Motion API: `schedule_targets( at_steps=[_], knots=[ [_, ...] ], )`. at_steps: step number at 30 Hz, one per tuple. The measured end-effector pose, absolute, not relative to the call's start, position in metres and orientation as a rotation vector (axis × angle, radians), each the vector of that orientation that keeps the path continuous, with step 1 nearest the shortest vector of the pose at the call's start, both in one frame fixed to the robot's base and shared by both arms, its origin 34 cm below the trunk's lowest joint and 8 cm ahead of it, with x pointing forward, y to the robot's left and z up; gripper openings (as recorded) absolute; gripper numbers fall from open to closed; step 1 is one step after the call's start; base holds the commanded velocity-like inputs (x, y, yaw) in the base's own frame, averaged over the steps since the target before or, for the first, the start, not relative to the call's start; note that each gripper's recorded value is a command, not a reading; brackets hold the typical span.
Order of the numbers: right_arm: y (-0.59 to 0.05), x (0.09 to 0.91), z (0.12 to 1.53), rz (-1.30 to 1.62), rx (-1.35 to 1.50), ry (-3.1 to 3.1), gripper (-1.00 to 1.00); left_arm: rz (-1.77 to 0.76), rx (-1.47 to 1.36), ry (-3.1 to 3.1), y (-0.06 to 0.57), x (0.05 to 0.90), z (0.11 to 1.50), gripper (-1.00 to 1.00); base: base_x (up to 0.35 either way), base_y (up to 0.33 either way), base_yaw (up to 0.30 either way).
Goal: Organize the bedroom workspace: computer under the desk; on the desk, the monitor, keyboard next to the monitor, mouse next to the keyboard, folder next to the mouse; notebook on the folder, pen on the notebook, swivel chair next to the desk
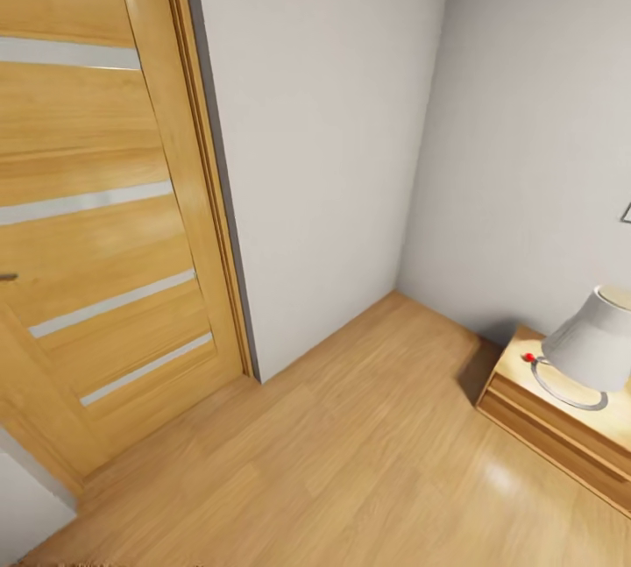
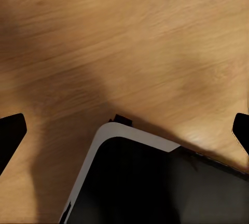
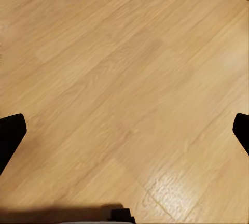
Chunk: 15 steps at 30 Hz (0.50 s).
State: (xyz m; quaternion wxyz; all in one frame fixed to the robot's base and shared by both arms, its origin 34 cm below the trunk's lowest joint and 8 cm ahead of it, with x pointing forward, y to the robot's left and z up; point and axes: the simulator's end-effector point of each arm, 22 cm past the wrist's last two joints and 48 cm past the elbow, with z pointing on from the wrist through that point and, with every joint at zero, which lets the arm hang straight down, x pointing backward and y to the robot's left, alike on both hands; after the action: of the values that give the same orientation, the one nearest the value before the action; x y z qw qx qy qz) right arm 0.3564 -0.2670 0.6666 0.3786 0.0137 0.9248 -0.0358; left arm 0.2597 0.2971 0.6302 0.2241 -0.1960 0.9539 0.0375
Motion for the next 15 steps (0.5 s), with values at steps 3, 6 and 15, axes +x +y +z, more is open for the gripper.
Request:
schedule_targets(
  at_steps=[3,6,15],
  knots=[
    [-0.2673,0.3564,0.6665,-0.092,0.037,2.363,1.00,0.104,-0.541,2.632,0.2972,0.2600,0.6303,1.00,0.055,-0.142,0.274],
    [-0.2677,0.3564,0.6664,-0.094,0.039,2.364,1.00,0.104,-0.541,2.632,0.2972,0.2600,0.6303,1.00,0.028,-0.087,0.276],
    [-0.2692,0.3563,0.6664,-0.099,0.047,2.364,1.00,0.106,-0.542,2.630,0.2977,0.2603,0.6305,1.00,0.008,-0.024,0.279]
  ],
)
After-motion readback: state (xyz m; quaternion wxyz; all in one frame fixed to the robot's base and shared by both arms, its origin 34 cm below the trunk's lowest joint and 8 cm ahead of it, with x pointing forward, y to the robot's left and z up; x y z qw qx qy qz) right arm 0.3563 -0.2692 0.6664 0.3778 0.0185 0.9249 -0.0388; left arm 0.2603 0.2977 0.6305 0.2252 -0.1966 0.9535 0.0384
